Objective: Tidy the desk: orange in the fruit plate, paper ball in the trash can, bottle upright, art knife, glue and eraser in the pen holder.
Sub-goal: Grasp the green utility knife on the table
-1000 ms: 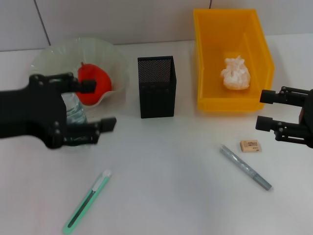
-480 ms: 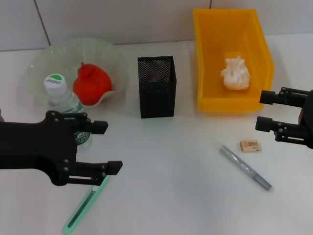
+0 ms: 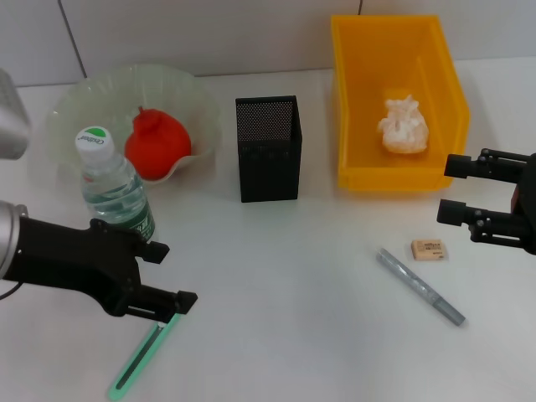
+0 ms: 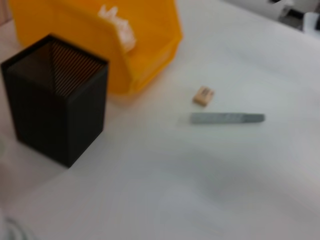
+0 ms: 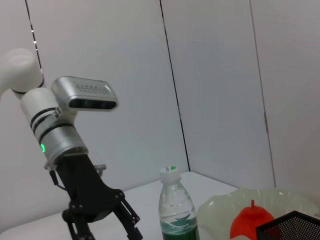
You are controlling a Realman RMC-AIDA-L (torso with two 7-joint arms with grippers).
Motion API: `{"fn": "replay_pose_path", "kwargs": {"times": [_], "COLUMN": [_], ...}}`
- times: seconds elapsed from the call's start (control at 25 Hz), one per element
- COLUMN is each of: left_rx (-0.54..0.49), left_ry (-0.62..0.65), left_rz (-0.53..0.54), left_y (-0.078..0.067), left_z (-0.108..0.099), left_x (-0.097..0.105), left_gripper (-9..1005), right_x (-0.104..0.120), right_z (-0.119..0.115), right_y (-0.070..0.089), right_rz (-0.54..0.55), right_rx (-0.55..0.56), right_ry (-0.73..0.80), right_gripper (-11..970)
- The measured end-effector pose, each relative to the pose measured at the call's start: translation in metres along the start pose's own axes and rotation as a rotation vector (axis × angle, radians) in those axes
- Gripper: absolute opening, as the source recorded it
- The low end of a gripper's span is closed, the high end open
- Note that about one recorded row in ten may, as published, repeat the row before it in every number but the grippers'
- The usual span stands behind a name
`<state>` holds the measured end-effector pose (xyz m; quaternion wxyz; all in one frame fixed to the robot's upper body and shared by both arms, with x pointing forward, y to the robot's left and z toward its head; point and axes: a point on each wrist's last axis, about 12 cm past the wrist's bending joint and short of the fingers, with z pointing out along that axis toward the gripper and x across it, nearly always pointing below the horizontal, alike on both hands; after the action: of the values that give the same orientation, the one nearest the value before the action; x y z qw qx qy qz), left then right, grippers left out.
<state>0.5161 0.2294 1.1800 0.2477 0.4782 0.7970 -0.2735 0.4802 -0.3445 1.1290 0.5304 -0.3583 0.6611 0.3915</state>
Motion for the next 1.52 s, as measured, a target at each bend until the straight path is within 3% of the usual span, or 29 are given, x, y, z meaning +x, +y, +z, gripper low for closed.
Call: {"fn": "replay_pose_path", "kwargs": {"times": [0.2,0.44,0.6,0.84,1.24,1.28,1.52], "left_rx": [-0.055,-0.091,-0.156,-0.218,-0.260,-0.267,-0.289], "left_ry": [0.065,0.104,0.215,0.295,0.297,0.295,0.349], "left_rz": [-0.060,-0.085,-0.127,-0.150,-0.207,-0.252,-0.267], "left_y": [0.012,0.015,0.016,0.009,0.006,0.003,-0.005], "left_z": [0.007,0.010,0.018,0.028,0.030,0.033,0.044], "left_x": [-0.003,-0.003,-0.005,-0.017,-0.028,-0.032,-0.036], "left_gripper": [811,811,811,811,806,805,805], "right_x": [0.000,0.001,0.001,0.001,0.006,0.007,0.006], "right_z": [0.000,-0.001,-0.001,-0.002,-0.003,-0.002,-0.002], "right_y": [0.000,0.001,0.001,0.000,-0.001,-0.002,-0.004], "right_rz": [-0.005,-0.009,-0.010,-0.010,-0.006,-0.010,-0.016], "right_rx": [0.000,0.003,0.004,0.007,0.025,0.028,0.034], "right_ry": [0.000,0.000,0.001,0.002,-0.011,-0.011,-0.010], "right_gripper": [629,629,629,628,627,627,627]}}
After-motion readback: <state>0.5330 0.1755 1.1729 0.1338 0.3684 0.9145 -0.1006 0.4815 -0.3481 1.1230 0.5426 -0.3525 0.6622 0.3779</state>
